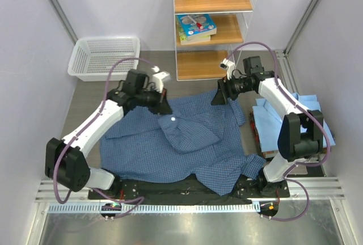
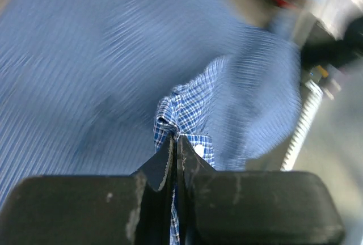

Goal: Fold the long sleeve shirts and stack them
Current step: Fold the shirt

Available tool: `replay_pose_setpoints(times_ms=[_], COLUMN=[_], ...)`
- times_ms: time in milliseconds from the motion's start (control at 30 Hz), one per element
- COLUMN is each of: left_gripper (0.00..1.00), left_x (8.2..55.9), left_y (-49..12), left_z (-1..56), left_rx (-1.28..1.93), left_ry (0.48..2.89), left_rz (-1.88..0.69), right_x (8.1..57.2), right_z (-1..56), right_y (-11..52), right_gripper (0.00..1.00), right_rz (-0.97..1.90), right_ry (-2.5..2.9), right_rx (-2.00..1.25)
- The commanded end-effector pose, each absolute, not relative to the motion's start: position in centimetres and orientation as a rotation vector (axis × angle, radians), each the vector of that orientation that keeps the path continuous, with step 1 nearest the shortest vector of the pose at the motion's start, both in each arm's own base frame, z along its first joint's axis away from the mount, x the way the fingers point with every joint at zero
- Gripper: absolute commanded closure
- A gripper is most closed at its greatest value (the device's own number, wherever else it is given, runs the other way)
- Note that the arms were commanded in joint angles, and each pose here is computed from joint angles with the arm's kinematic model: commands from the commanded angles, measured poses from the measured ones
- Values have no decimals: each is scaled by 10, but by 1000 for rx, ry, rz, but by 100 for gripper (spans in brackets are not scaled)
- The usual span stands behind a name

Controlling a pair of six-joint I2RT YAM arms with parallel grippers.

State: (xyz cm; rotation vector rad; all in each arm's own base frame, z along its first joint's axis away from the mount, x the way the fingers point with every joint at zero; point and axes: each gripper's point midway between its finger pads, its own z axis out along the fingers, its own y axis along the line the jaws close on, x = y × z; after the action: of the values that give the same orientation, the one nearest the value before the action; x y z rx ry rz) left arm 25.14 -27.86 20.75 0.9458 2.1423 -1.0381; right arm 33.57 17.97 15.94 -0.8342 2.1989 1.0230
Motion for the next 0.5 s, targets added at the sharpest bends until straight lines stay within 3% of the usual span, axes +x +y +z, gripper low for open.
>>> replay_pose_setpoints(times_ms=[0, 233, 467], left_gripper=[100, 100, 100], left_x=[275, 281, 285], left_y=[-213, -125, -89], left_z=[185, 130, 137], left_rx=[561, 339, 344], left_ry=[2253, 2333, 2224], left_rz=[-991, -810, -787], right_x=[342, 347, 345], right_z=[148, 129, 118], right_y=[172, 163, 160], right_gripper=[29, 33, 34], right_rz=[971, 910, 868], right_ry=[2278, 2371, 2410], right_rx=[-882, -896, -923])
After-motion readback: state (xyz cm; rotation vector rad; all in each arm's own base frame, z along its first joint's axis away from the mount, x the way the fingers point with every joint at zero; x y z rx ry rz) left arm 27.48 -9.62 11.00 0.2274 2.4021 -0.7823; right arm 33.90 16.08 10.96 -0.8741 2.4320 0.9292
